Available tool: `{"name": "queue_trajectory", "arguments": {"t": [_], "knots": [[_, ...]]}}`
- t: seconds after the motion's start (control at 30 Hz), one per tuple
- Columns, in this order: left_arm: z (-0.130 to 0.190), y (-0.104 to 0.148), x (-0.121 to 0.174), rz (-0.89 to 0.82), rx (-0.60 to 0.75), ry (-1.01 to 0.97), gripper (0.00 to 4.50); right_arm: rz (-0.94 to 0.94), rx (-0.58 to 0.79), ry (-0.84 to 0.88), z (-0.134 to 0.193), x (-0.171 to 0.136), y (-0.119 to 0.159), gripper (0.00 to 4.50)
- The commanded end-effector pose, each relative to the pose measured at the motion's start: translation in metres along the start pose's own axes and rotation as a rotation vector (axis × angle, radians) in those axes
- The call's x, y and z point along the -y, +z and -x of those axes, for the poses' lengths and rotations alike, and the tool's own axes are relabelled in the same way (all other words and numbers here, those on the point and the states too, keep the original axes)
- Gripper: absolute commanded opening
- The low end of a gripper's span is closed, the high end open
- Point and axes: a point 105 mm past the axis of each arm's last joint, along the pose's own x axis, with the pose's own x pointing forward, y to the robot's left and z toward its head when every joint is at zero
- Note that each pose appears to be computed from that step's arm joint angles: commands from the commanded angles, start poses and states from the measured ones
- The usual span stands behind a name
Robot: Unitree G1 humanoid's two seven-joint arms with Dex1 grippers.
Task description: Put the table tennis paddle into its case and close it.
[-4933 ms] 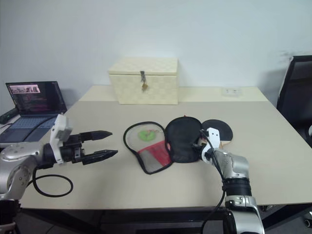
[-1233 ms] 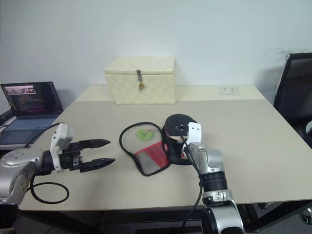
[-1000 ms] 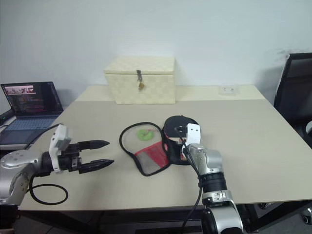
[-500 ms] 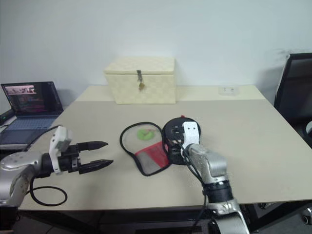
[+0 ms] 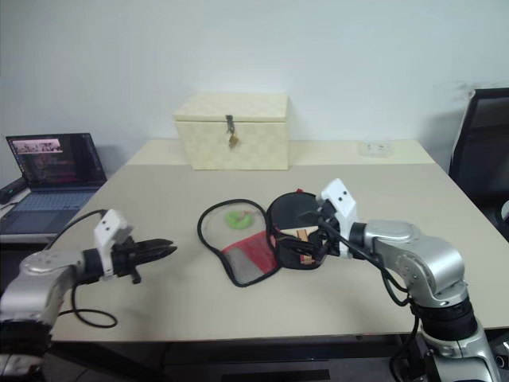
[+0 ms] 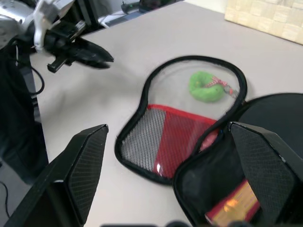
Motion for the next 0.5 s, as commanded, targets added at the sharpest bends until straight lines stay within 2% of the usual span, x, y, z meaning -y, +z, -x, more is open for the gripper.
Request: {"name": "queue_trajectory", "arguments": {"t": [0.03,0.27,0.5], "knots": [[-0.015,-0.001,-0.009,-0.015,-0.014,0.054,0.07,0.057,0.024,0.022,0.004,-0.007,0.008,4.50],[-0.046,-0.019,-0.013,0.004,-0.093,0.080,0.07,0.089,-0.018,0.024,0.007,-0.008,-0.001,4.50],[-0.072,-0.015,-0.006,0.018,-0.072,0.059,0.07,0.102,-0.031,0.004,0.010,-0.005,-0.004,4.50]]}}
